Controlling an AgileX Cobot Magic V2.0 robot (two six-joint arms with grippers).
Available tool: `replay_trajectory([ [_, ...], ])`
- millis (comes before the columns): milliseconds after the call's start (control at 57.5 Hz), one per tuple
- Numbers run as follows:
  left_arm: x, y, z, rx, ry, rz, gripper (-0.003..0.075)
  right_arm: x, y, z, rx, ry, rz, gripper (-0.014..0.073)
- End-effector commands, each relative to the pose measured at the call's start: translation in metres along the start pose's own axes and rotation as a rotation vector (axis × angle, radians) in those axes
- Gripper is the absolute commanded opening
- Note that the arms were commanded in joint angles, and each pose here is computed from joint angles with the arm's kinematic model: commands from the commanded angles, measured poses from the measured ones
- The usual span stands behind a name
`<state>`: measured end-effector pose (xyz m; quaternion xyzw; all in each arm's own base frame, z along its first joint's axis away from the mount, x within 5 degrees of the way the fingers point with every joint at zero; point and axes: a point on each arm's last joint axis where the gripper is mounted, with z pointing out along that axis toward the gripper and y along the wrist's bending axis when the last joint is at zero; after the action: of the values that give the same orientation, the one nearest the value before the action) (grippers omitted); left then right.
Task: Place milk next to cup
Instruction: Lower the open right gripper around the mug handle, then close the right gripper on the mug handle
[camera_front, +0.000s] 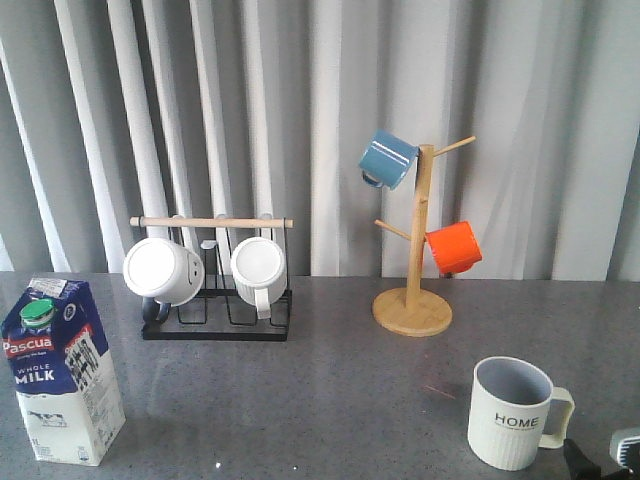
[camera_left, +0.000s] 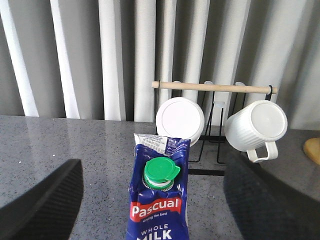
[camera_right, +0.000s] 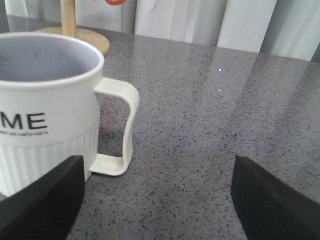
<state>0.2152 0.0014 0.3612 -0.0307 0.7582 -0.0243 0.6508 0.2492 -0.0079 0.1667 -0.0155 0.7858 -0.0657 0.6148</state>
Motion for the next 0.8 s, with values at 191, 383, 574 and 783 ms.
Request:
replay_trajectory([
  [191,-0.02,-0.001,-0.005,0.003,-0.119,-0.01,0.0555,-0.024,-0.003,0.025,0.04,-0.149,0.004,0.0582],
  [383,-0.02,-0.001,-0.005,0.003,-0.119,-0.01,0.0555,-0.034,-0.009,0.032,0.063,-0.176,0.029,0.0582],
  [574,-0.02,-0.001,-0.005,0.003,-0.119,-0.01,0.0555,-0.038,-0.016,0.039,0.056,-0.156,0.043,0.0582],
  [783,-0.02,-0.001,-0.005,0.003,-0.119,-0.01,0.0555,-0.032,-0.012,0.04,-0.001,-0.094,0.035,0.0582],
])
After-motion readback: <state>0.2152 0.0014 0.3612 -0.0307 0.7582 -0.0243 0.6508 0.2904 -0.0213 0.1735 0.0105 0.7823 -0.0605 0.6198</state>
